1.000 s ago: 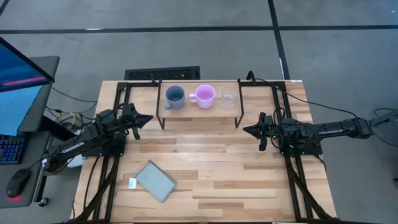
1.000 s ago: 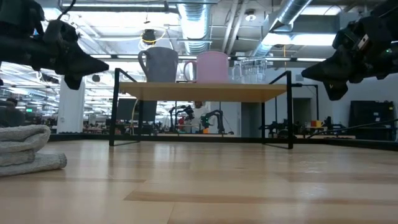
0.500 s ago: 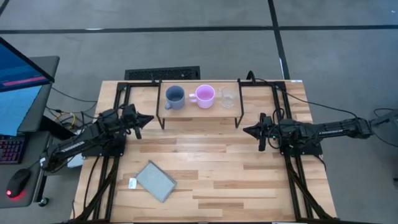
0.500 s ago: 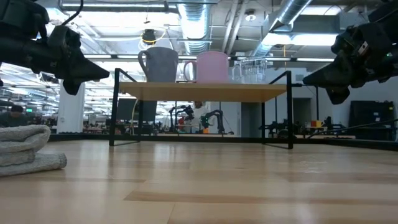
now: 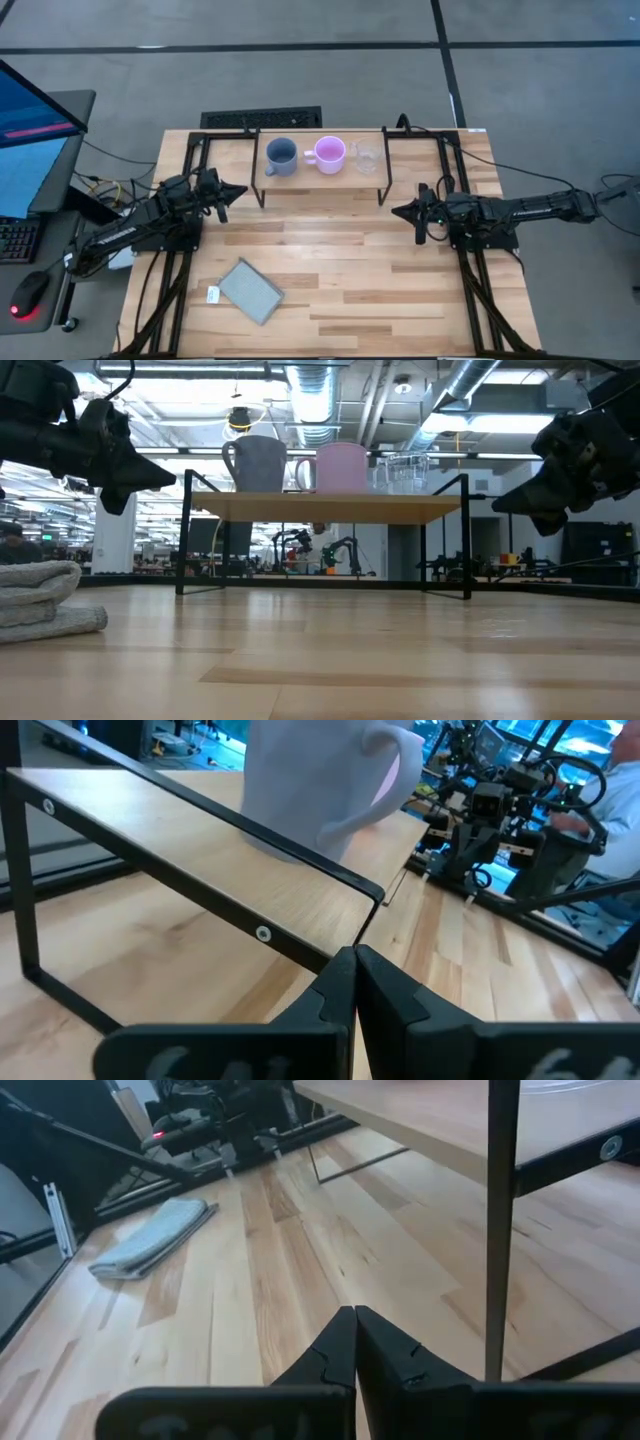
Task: Stack small to large cups/mugs on shelf
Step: Return to Home Position
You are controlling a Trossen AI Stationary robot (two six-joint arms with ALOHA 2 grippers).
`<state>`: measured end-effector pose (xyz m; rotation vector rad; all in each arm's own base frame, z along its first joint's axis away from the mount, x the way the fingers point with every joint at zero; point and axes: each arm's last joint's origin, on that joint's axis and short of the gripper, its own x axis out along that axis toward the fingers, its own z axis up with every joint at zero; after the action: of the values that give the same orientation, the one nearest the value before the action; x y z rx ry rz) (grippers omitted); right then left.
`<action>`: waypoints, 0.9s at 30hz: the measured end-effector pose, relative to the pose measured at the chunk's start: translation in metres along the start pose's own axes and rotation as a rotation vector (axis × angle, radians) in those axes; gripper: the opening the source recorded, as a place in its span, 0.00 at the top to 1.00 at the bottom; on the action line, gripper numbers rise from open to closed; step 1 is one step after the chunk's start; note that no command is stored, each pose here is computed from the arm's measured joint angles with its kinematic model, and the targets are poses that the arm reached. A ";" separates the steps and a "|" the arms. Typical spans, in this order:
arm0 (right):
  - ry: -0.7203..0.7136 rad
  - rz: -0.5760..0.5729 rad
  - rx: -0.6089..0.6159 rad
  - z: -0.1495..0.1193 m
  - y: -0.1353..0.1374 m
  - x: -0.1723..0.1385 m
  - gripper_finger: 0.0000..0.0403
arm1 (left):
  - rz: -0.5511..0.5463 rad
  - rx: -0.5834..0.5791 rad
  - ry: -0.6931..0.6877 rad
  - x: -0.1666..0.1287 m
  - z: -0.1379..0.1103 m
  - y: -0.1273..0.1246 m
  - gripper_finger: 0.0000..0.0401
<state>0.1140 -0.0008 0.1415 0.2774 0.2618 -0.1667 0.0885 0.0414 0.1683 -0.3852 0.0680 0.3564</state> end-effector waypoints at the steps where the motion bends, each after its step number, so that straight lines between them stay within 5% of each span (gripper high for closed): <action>1: 0.000 0.000 0.000 0.000 0.000 0.000 0.93 | 0.000 -0.008 0.000 0.000 0.000 0.000 1.00; 27: 0.002 -0.001 -0.020 0.000 0.000 0.000 0.93 | -0.002 -0.010 0.003 0.000 0.000 0.000 1.00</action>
<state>0.1139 -0.0008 0.1412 0.2574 0.2658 -0.1643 0.0885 0.0413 0.1679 -0.3958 0.0686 0.3541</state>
